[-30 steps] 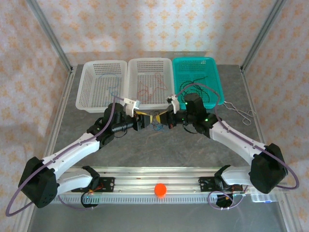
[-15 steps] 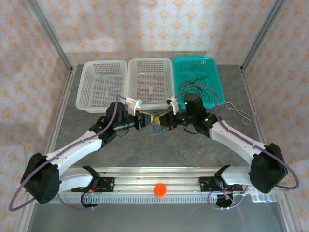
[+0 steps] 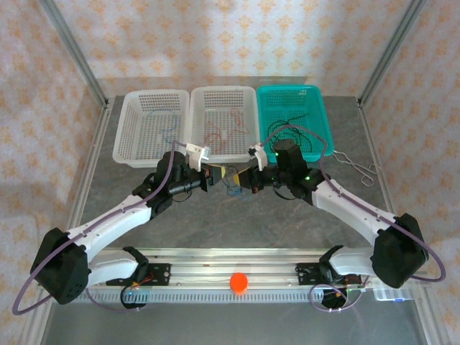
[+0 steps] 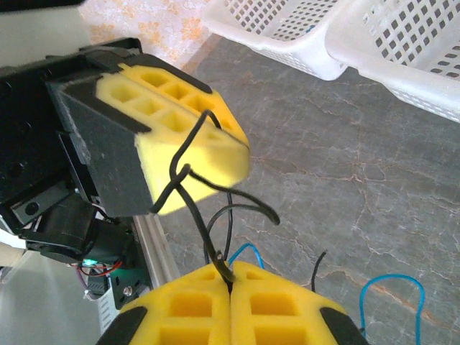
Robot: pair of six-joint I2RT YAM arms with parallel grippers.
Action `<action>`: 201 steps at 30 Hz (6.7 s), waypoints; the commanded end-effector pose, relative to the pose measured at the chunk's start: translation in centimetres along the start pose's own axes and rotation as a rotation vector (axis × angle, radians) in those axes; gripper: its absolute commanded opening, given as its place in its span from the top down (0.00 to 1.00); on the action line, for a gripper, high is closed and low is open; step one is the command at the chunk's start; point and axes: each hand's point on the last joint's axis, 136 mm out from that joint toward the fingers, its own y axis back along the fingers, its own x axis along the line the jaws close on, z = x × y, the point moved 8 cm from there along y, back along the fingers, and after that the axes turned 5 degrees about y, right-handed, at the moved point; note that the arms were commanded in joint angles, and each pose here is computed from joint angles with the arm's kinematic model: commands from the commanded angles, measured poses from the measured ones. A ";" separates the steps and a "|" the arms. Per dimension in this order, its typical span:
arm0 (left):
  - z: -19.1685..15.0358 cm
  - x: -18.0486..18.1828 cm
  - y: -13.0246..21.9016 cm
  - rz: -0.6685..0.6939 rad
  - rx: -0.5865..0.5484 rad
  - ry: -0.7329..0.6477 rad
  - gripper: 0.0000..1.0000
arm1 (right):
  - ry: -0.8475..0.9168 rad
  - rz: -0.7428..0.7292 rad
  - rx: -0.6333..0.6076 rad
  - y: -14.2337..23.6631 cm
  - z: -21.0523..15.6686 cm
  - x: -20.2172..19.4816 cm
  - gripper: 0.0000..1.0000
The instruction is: Untangle the cables
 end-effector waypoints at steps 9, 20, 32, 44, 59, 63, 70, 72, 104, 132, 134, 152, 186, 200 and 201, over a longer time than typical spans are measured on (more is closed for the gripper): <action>2.8 -1.9 2.1 0.000 -0.097 -0.030 1.00 | 0.030 -0.091 -0.030 0.7 0.8 -0.3 0.72; 3.0 -2.7 3.1 -0.017 -0.092 -0.034 1.00 | 0.085 -0.152 -0.235 2.8 1.8 0.5 0.34; 4.1 -4.5 3.5 -0.116 -0.091 0.014 1.00 | 0.095 0.000 -0.390 0.6 0.9 3.9 0.28; 4.9 -7.1 4.6 -0.236 -0.088 0.006 1.00 | -0.053 -0.081 -0.463 -2.3 0.5 1.6 0.34; 7.5 -9.1 5.8 -0.152 -0.178 -0.051 1.00 | -0.274 -0.260 -0.345 -5.6 -5.5 -2.8 0.58; 8.4 -8.5 6.0 -0.053 -0.220 -0.052 1.00 | -0.319 -0.392 -0.317 -5.1 -7.3 -4.2 0.65; 9.3 -7.8 6.5 0.065 -0.252 -0.062 1.00 | -0.306 -0.527 -0.358 -1.9 -7.7 -4.2 0.62; 9.6 -7.1 6.6 0.130 -0.261 -0.057 1.00 | -0.280 -0.570 -0.385 -0.4 -7.2 -3.8 0.61; 13.2 -8.8 1.7 -0.156 -0.044 -0.619 1.00 | 0.308 -0.038 -0.414 12.4 7.3 3.2 0.27; 12.8 -8.9 2.2 -0.284 0.011 -0.601 1.00 | 0.475 0.090 -0.376 8.4 11.4 6.0 0.66; 12.7 -8.9 2.2 -0.284 0.010 -0.597 1.00 | 0.469 0.077 -0.374 8.4 11.4 5.9 0.74; 14.0 -8.6 2.7 -0.186 -0.125 -0.424 0.33 | 0.224 -0.415 -0.424 10.0 11.7 1.9 1.00; 2.2 4.4 2.0 0.443 -0.084 0.060 0.01 | -0.368 -1.032 -0.290 11.5 11.9 -23.4 1.00; -2.8 4.7 1.6 0.381 -0.001 0.039 0.09 | -0.376 -0.973 -0.226 9.8 12.5 -25.5 0.60; -2.9 4.7 1.5 0.369 0.011 0.034 0.12 | -0.369 -0.965 -0.228 9.9 12.7 -25.0 0.60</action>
